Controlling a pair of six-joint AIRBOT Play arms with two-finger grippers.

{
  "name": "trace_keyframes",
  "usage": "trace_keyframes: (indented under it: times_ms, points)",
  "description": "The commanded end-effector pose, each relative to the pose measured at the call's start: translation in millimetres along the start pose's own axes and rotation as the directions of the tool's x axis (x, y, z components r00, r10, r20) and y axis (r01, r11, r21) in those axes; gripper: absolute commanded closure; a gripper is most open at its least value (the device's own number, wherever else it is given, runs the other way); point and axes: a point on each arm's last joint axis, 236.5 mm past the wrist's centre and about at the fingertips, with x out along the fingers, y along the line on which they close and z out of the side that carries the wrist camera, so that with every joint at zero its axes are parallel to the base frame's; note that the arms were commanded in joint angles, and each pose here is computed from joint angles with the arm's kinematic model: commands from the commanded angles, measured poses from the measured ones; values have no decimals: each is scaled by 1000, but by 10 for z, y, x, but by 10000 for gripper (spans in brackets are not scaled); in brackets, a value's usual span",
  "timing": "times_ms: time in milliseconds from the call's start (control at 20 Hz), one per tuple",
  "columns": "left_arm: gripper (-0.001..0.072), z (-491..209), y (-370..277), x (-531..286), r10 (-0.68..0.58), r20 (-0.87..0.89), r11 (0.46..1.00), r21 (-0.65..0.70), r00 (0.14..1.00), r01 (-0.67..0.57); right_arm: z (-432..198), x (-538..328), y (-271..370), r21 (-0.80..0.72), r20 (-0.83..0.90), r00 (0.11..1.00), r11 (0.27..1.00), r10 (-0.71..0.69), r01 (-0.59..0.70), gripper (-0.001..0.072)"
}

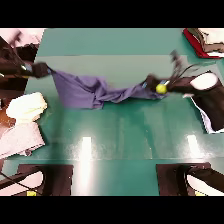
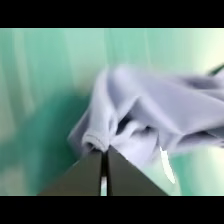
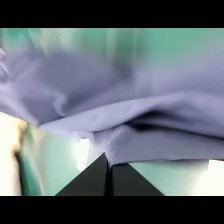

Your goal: Fold the shirts.

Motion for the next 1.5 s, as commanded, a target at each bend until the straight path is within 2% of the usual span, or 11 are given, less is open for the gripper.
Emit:
trace_keyframes:
  times_ms: [0,200,400,650,800,900,1000,1100,1200,1300,1450]
  points:
    - [684,859,-637,-895,-20,260,982,188,965,-30,891,-1085,518,-176,282,959,984,32,19,701]
    - [684,1371,-1515,-2089,-102,502,923,369,859,-107,1342,-2382,924,-275,527,850,951,27,140,700]
    - [684,1393,-2266,-3111,-196,649,858,477,735,-193,1313,-3367,1274,-311,689,725,903,-1,297,701]
    - [685,1164,-2997,-4383,-315,831,814,485,458,-321,1204,-4213,1719,-285,846,532,822,-26,493,701]
    - [685,956,-3191,-4725,-343,856,797,484,388,-363,1219,-4301,1753,-271,838,540,800,-78,536,701]
    - [685,971,-3095,-4646,-305,856,793,471,417,-386,1253,-4167,1539,-240,775,613,826,-153,510,701]
    - [685,1073,-2770,-4251,-205,821,814,445,533,-372,1289,-3932,1122,-170,662,709,872,-244,459,702]
    - [685,1176,-2326,-3577,-107,711,847,431,694,-310,1320,-3622,518,-72,505,800,908,-324,413,702]
    - [685,1145,-1781,-2709,-30,526,904,378,850,-202,1206,-3262,-122,49,302,879,927,-370,373,702]
    - [684,838,-1197,-1778,18,247,952,291,969,-92,1013,-2897,-660,147,82,912,910,-403,389,702]
    - [684,323,-558,-697,-18,-75,993,115,997,27,756,-2280,-1289,164,-193,866,855,-462,493,702]
